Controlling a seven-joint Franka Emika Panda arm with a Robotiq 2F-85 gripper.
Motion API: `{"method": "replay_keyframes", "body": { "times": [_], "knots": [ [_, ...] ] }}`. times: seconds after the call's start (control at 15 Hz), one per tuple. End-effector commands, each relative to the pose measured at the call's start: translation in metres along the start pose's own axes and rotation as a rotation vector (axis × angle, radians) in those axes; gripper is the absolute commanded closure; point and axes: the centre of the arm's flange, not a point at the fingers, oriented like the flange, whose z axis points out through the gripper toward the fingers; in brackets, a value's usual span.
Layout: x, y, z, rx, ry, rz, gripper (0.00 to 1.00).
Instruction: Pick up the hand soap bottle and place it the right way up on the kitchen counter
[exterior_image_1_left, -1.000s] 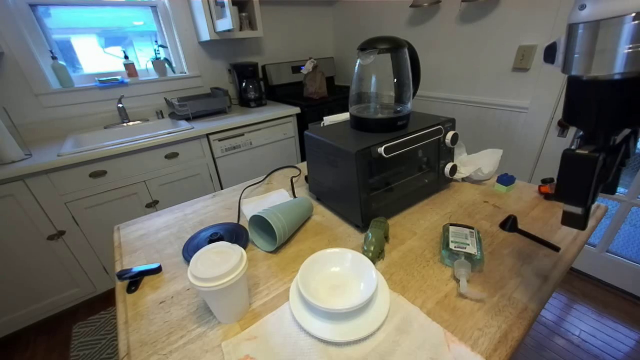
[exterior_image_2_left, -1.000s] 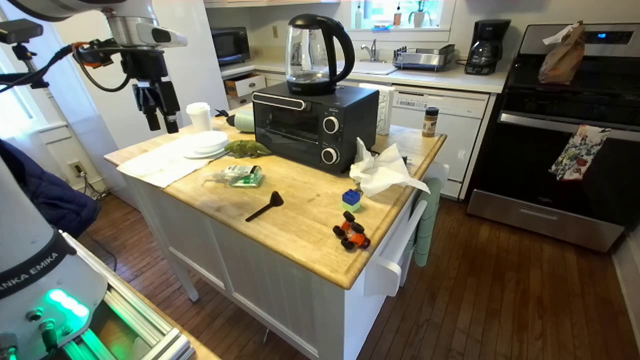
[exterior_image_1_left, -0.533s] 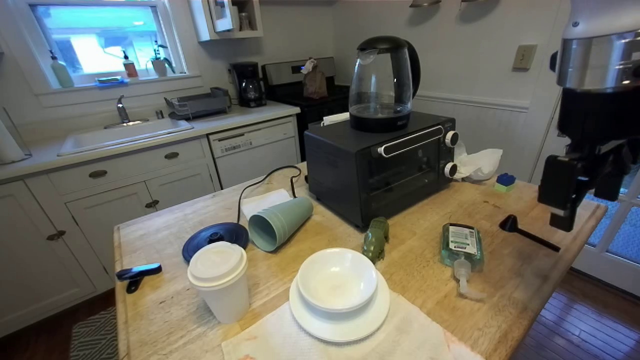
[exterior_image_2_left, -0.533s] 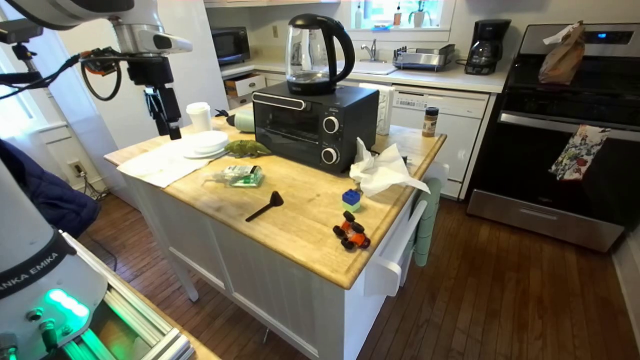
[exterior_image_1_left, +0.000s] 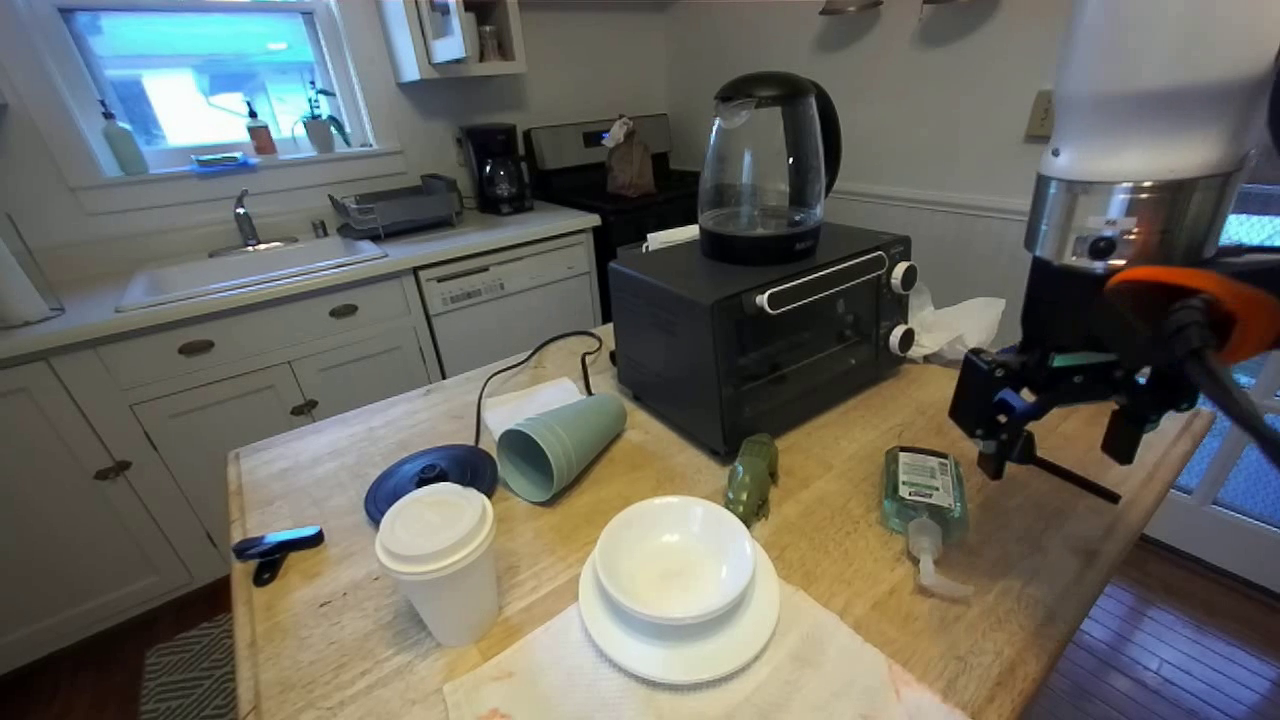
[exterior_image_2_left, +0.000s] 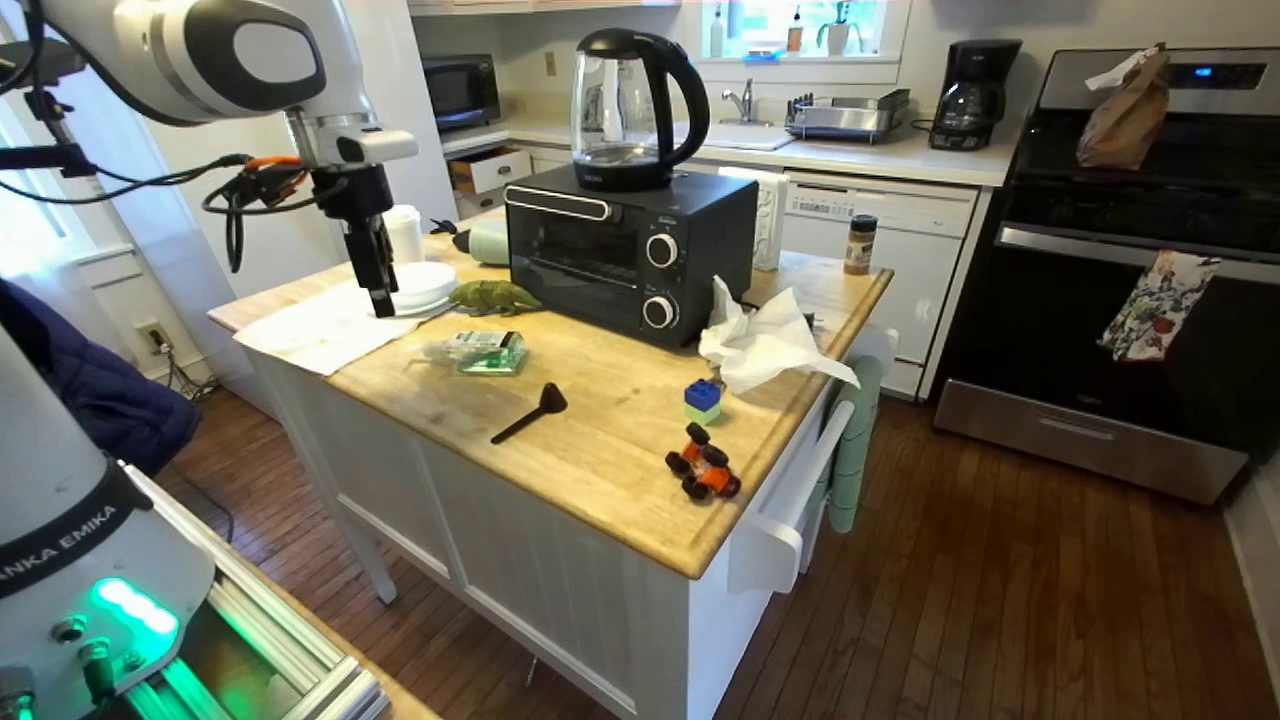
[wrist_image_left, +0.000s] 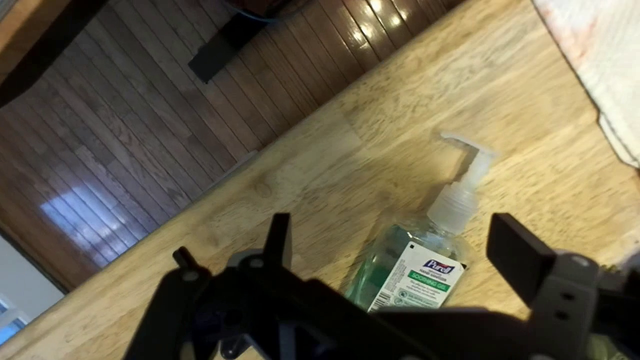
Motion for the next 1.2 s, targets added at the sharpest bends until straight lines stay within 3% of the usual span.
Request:
{"method": "replay_keyframes", "body": {
  "times": [0.0,0.07,0.13,0.53,0.87,1.13],
  "knots": [
    [-0.003,-0.018,0.040,0.071,-0.011,0.155,0.00],
    [-0.003,-0.020,0.044,0.075,-0.008,0.165,0.00],
    [0.002,-0.013,0.024,0.046,-0.002,0.109,0.00],
    [0.002,-0.018,0.038,0.052,-0.011,0.139,0.00],
    [0.016,-0.016,0.067,-0.004,-0.044,0.190,0.00],
    [0.023,-0.021,0.080,0.038,-0.078,0.234,0.00]
  ]
}}
